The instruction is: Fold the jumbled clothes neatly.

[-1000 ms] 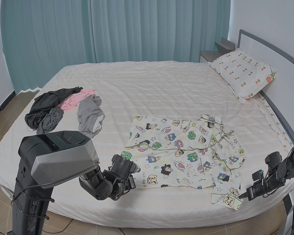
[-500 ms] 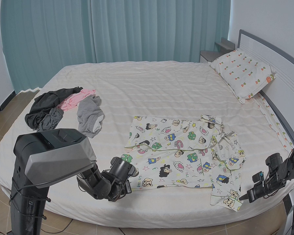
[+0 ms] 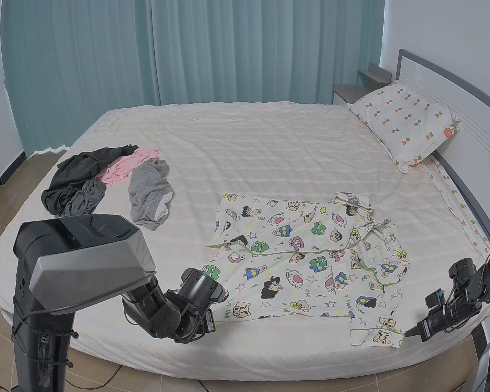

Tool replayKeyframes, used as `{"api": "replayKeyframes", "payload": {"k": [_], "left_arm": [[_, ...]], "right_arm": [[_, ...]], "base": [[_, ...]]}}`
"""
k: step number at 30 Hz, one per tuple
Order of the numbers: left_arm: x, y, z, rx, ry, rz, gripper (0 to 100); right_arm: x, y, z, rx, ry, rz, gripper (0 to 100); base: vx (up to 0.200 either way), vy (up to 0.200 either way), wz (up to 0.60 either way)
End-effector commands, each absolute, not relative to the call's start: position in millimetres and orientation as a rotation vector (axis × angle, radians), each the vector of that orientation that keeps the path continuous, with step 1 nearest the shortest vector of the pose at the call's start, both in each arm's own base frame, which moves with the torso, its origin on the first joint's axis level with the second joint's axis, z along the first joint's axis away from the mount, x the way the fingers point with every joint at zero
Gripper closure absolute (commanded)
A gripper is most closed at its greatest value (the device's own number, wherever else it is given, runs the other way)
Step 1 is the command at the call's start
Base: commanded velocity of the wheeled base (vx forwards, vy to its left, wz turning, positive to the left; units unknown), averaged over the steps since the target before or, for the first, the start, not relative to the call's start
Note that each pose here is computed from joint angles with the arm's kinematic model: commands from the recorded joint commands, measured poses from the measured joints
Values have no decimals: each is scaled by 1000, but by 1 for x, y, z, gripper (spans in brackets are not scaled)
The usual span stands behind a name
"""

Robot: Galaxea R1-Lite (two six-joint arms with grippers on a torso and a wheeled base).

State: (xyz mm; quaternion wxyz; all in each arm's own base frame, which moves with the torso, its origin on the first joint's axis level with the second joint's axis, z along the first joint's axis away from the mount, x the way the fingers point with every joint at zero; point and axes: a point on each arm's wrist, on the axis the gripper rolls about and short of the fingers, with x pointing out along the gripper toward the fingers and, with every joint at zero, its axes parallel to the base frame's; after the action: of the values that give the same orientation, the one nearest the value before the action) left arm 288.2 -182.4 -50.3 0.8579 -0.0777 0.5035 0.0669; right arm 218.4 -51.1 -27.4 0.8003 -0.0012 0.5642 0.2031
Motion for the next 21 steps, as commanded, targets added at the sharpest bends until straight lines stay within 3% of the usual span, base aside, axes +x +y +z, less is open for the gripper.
{"api": "replayKeyframes", "payload": {"k": [1,13,14,21], "left_arm": [[286,-184,-50,-158,1061,133,100],[279,-192,-50,-145,1070,104,100],[279,-192,-50,-146,1070,103,0],[279,-192,-50,-151,1065,104,0]], "right_arm": [[217,-52,-26,-4,1227,438,100],[220,-53,-20,-13,1193,437,100],[221,-53,-19,-13,1191,438,0],[223,-52,-28,40,1185,486,0]], "base": [[0,0,0],[0,0,0],[0,0,0],[0,0,0]]}}
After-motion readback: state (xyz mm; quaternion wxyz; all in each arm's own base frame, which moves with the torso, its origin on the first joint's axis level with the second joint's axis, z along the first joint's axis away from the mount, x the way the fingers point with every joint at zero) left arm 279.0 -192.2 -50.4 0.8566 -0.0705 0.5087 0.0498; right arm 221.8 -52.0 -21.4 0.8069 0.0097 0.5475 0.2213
